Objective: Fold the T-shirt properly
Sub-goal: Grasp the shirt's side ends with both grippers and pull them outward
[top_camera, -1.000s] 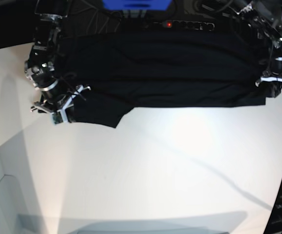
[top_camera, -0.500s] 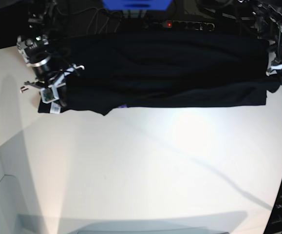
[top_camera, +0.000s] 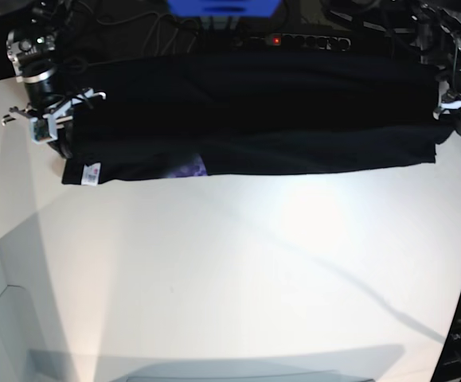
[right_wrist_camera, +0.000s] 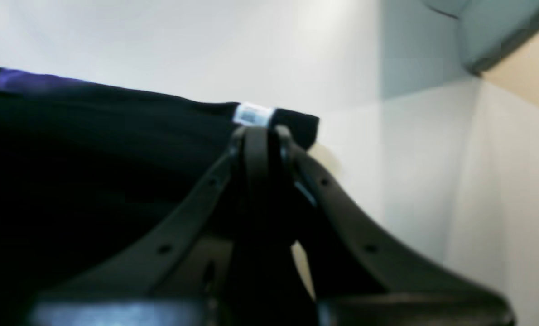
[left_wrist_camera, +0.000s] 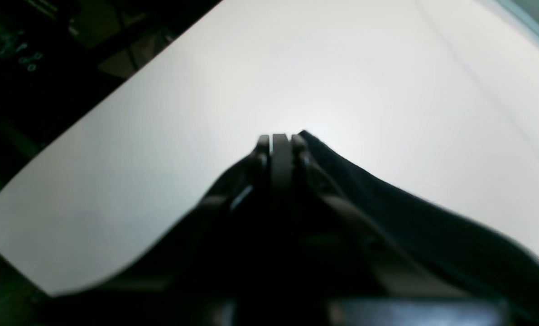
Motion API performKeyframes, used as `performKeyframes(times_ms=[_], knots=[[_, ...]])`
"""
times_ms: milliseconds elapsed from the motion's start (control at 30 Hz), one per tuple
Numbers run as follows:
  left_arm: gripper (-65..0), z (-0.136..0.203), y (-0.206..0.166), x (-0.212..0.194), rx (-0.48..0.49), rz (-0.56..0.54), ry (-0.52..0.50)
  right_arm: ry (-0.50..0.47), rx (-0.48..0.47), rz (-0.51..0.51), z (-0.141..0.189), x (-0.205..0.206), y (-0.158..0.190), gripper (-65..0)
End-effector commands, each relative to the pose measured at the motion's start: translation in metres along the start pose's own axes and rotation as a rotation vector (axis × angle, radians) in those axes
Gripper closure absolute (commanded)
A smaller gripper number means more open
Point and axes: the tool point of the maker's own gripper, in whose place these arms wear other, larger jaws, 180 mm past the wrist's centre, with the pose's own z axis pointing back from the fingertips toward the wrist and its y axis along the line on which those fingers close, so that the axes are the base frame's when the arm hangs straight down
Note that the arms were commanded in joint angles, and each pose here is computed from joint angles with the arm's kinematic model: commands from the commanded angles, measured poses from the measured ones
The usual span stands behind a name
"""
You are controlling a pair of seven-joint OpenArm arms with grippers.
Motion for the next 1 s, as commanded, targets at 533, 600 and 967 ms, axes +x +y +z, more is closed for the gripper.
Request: performKeyframes(times_ms=[533,600,967], knots=[[-0.2,-0.006,0.007,0.0,-0.041,-0.023,-0.008,0.032,0.01,-0.06,0.013,-0.019,0.011,0.0],[-0.2,-0.006,0.006,0.006,-0.043,-0.035,-0.017,0.032,0.01,-0.067,0.012,-0.019,0.013,0.0],[-0.2,-0.002,0.026,0.032,0.002,-0.054,-0.072,0.03,0.037,-0.082,0.009,-0.018,0.025,0.0]])
